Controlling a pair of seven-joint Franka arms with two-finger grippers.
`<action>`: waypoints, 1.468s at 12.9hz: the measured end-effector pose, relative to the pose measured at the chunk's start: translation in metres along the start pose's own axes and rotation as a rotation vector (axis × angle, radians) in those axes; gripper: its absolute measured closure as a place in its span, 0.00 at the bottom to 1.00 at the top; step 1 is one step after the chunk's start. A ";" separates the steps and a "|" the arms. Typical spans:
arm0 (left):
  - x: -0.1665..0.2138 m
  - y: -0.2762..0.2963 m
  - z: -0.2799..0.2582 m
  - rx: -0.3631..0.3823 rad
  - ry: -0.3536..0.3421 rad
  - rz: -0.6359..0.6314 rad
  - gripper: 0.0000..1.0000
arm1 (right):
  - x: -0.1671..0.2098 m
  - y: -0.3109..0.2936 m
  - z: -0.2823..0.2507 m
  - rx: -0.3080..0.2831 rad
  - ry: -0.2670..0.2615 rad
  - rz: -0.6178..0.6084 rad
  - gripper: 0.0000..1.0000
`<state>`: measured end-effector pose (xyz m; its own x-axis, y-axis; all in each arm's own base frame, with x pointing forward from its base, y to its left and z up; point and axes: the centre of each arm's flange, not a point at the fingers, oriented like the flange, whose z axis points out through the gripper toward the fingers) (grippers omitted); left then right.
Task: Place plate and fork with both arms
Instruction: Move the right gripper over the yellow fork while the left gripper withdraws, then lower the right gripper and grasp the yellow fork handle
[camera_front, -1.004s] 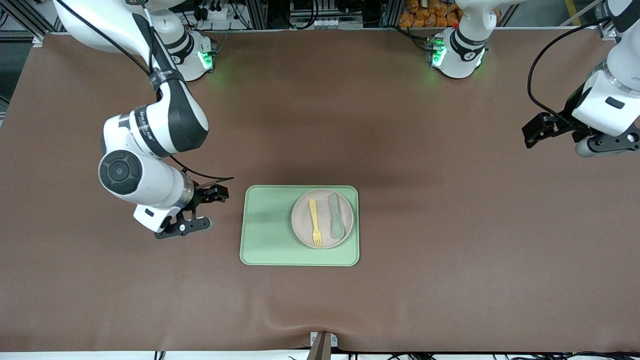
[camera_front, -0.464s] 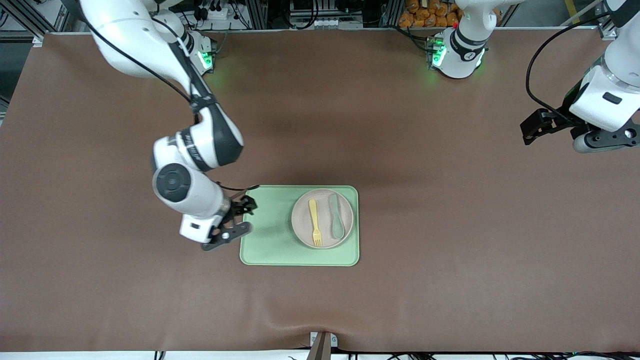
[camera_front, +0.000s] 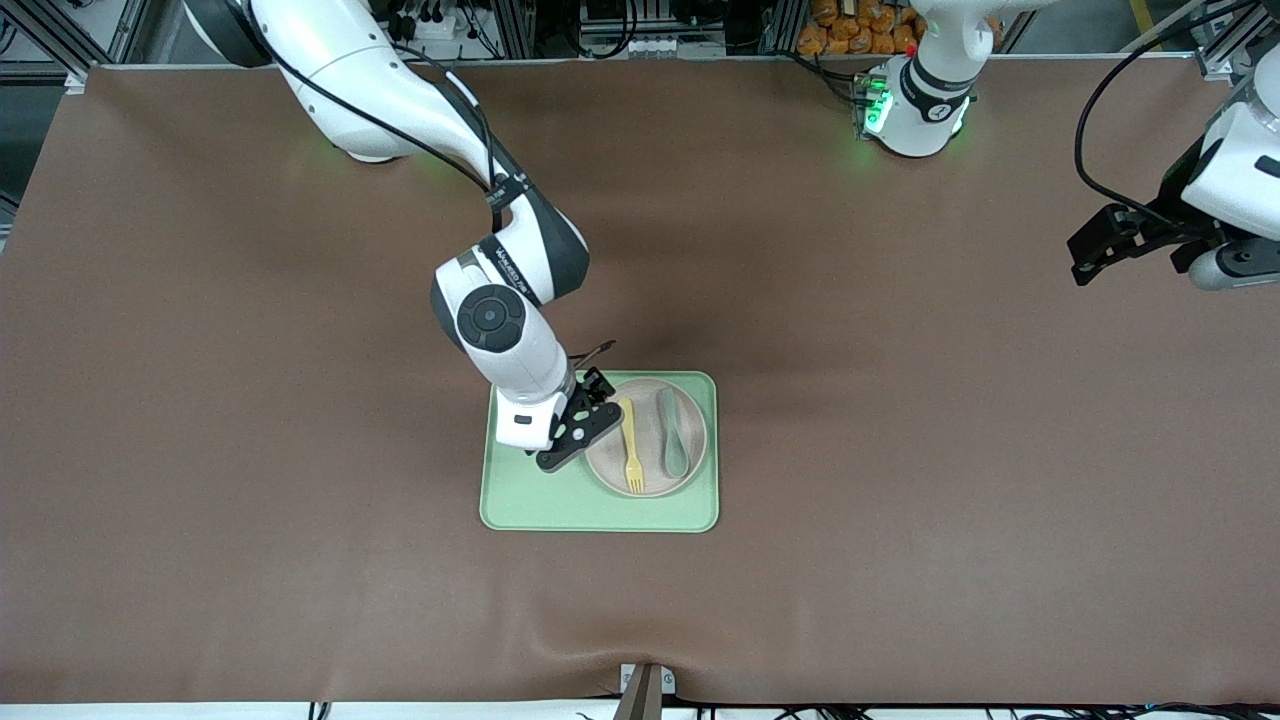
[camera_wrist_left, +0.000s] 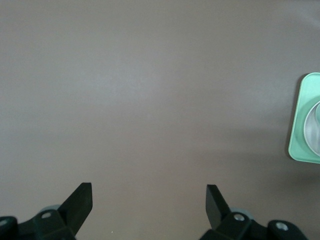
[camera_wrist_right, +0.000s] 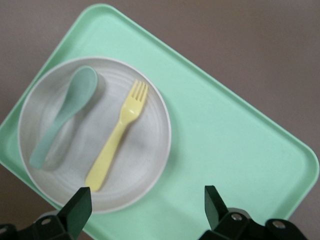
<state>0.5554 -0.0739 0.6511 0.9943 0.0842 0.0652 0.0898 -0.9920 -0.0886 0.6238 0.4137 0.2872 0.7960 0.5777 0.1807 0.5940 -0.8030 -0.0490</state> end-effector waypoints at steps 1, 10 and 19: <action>0.000 -0.004 0.001 0.003 -0.010 0.005 0.00 | 0.002 -0.004 0.006 0.002 0.022 0.002 0.00; 0.000 -0.012 0.002 -0.021 -0.023 -0.003 0.00 | -0.001 -0.042 0.064 0.080 0.063 0.057 0.00; 0.000 -0.012 0.002 -0.021 -0.024 -0.003 0.00 | -0.007 -0.041 0.080 0.083 0.041 0.066 0.01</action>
<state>0.5541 -0.0616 0.6506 0.9952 0.0887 0.0418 0.0914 -0.9935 -0.0678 0.6030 0.4547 0.2092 0.8294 0.5160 0.2140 0.5492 -0.8234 -0.1430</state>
